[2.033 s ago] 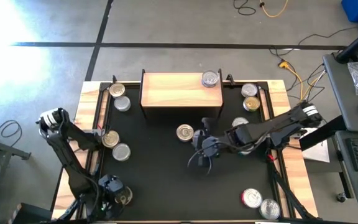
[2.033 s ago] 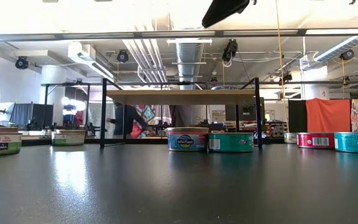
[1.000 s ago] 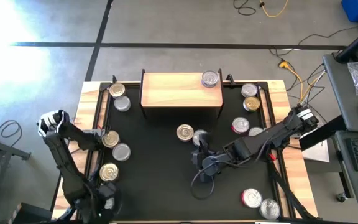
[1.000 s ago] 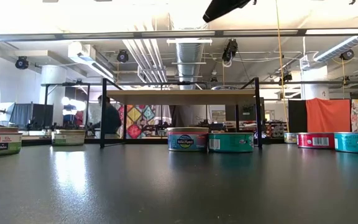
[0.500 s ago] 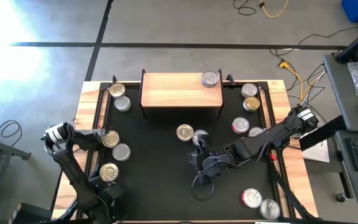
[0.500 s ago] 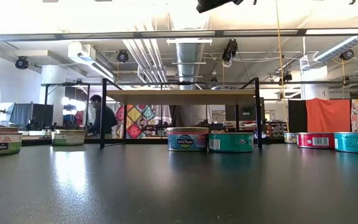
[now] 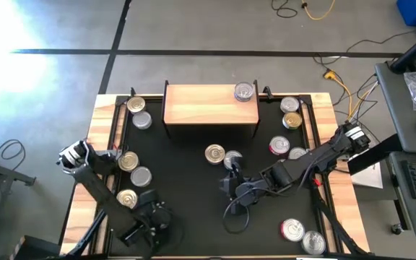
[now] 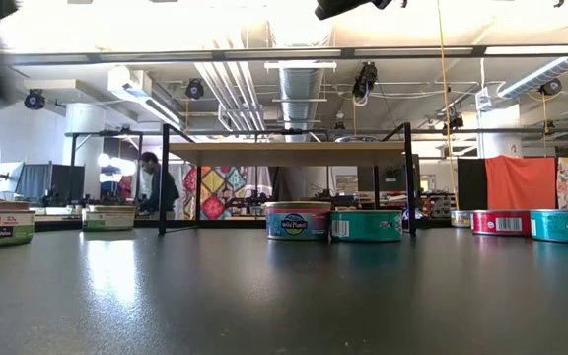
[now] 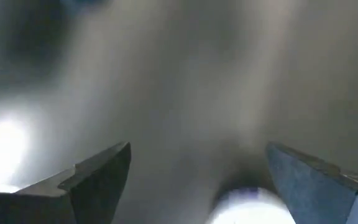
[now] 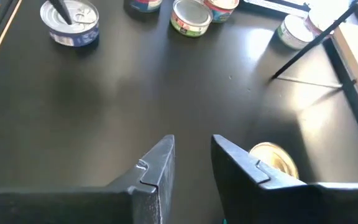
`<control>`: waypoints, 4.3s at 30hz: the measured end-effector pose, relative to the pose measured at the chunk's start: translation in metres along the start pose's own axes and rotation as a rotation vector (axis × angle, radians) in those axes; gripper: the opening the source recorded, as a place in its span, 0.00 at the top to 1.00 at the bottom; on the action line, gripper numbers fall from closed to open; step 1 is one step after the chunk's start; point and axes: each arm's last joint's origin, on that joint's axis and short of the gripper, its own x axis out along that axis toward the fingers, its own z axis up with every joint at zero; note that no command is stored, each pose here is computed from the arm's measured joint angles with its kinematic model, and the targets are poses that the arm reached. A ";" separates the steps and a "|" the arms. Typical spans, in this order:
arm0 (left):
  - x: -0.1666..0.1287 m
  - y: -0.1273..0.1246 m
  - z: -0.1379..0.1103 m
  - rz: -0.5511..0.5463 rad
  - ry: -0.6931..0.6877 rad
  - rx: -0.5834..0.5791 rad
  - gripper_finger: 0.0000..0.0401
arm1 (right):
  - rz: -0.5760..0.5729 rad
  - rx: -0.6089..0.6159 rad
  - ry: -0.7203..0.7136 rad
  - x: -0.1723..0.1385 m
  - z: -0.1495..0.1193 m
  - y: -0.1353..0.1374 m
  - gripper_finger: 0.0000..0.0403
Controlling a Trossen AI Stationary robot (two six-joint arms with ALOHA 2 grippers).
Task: Stack canned seafood by type on shelf
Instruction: Stack the blue tuna can on top of the other blue tuna can on the shelf
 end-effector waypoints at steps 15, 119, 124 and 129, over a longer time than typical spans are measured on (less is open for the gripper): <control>-0.040 -0.016 -0.048 -0.136 0.462 -0.122 0.11 | 0.014 -0.004 0.023 -0.006 -0.003 0.008 0.81; 0.076 -0.068 0.019 0.046 -0.048 0.179 0.11 | 0.037 -0.048 0.000 -0.002 -0.015 0.023 0.64; 0.082 -0.061 0.060 0.048 -0.127 0.239 0.11 | 0.045 -0.040 0.002 -0.003 -0.015 0.024 0.66; 0.071 -0.055 0.074 0.071 -0.109 0.305 0.11 | 0.065 -0.033 0.010 -0.004 -0.017 0.027 0.67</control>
